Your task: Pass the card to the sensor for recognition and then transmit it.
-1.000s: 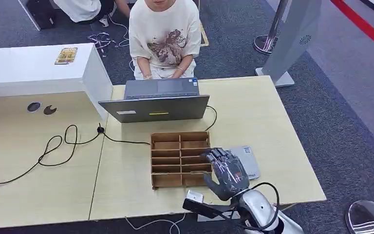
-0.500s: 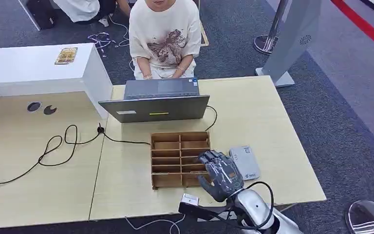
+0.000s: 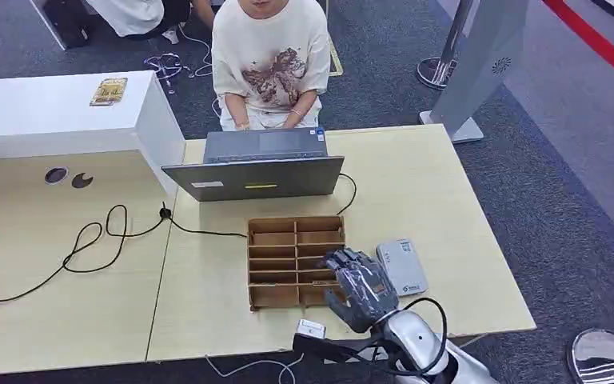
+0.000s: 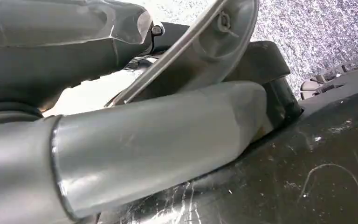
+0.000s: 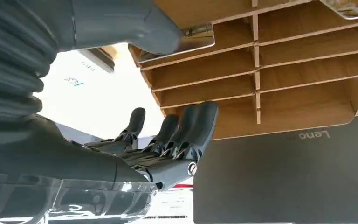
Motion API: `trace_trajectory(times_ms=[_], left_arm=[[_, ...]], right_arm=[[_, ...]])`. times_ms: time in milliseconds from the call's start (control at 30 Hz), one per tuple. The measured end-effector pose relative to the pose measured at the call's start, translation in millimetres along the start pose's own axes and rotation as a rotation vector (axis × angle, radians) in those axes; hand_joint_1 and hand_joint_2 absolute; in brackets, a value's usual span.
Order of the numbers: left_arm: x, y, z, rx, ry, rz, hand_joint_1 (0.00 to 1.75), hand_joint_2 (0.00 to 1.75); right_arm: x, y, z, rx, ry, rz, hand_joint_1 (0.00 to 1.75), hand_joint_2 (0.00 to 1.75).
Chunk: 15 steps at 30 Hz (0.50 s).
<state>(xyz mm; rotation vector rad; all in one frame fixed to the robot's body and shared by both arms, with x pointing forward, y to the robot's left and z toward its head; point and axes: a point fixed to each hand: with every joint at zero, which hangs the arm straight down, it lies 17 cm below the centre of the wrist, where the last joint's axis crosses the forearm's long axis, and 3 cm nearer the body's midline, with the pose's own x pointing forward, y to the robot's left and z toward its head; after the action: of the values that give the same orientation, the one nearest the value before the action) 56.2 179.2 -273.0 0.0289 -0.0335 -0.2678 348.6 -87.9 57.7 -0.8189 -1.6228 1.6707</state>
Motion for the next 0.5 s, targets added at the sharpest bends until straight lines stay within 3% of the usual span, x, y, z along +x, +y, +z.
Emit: trace_trajectory(times_ms=[133, 167, 400, 500], left_arm=[[-0.1, 0.0, 0.0, 0.000, 0.000, 0.000, 0.00, 0.00], [-0.1, 0.3, -0.1, 0.000, 0.000, 0.000, 0.00, 0.00], [0.1, 0.5, -0.1, 0.001, -0.002, 0.000, 0.00, 0.00], [0.3, 1.0, -0.3, 0.002, -0.006, 0.000, 0.00, 0.00]], right_arm=[[0.1, 2.0, -0.6, 0.007, -0.002, 0.002, 0.70, 1.75], [0.0, 2.7, -0.6, 0.008, -0.002, 0.003, 0.77, 1.75], [-2.3, 10.2, -0.3, 0.028, 0.007, 0.012, 0.84, 1.75], [-3.0, 13.4, -0.2, 0.037, 0.009, 0.016, 0.73, 1.75]])
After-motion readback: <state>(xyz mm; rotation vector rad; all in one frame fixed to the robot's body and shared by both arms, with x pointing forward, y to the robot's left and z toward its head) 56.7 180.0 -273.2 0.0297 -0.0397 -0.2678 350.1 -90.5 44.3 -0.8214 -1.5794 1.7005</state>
